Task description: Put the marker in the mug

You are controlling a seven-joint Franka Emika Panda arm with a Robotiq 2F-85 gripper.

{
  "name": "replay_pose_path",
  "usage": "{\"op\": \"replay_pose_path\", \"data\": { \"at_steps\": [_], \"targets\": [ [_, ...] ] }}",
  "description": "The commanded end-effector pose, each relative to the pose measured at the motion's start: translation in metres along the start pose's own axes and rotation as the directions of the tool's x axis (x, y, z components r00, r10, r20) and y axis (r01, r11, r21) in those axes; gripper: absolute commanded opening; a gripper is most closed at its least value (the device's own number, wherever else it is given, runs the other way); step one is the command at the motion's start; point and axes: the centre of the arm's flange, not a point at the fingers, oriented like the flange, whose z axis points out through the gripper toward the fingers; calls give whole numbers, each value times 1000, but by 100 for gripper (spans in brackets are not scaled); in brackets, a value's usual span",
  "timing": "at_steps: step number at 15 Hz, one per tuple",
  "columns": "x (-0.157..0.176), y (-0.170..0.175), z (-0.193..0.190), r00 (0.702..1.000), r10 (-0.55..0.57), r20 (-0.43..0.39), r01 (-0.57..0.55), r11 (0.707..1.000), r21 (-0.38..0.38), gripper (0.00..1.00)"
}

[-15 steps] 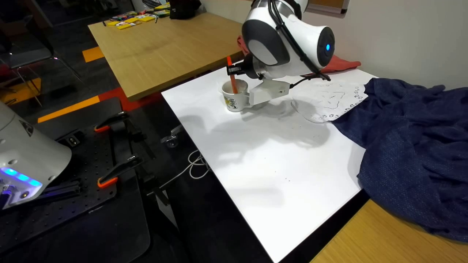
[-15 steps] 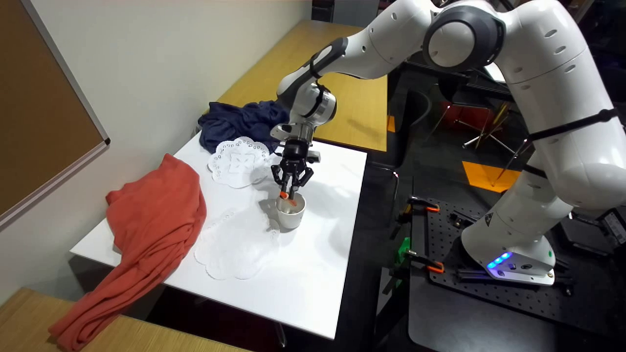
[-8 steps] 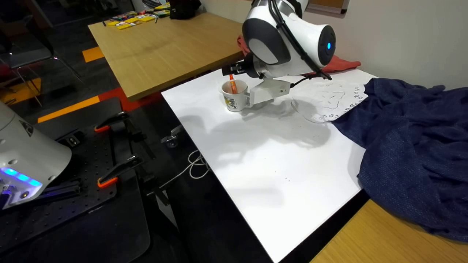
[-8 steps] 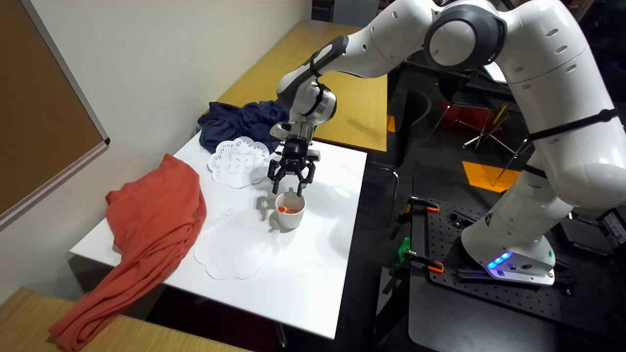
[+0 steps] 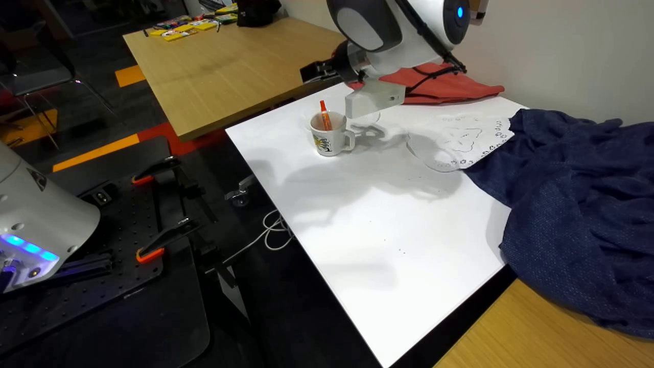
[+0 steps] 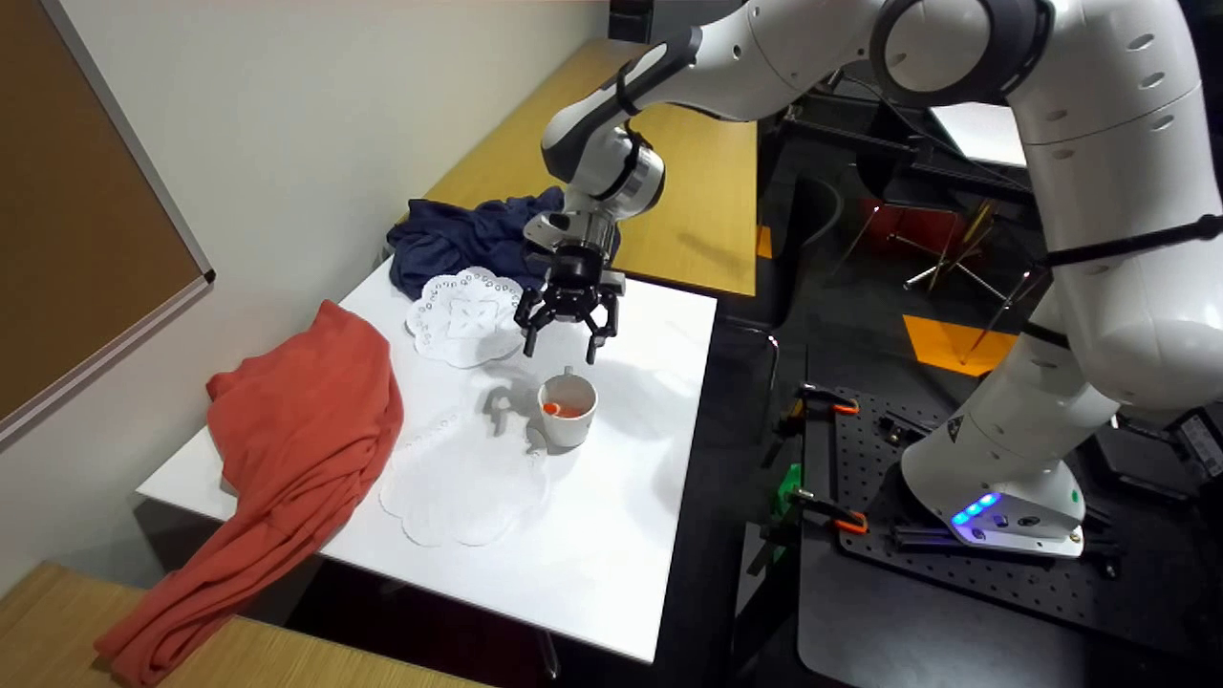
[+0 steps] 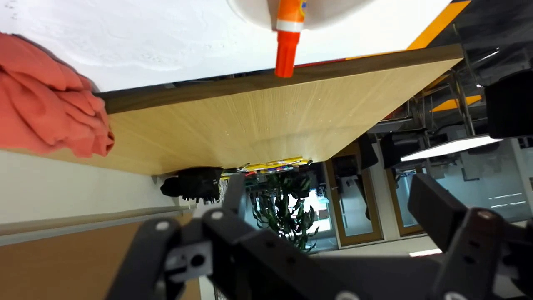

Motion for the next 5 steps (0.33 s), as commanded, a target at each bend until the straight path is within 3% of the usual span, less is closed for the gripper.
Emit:
{"op": "replay_pose_path", "data": {
  "at_steps": [1,5],
  "targets": [
    [5,-2,-2,1000,-4,2,4,1000,-1,100],
    [13,-8,-3,1000,-6,3,6,1000,0,100]
  ]
}}
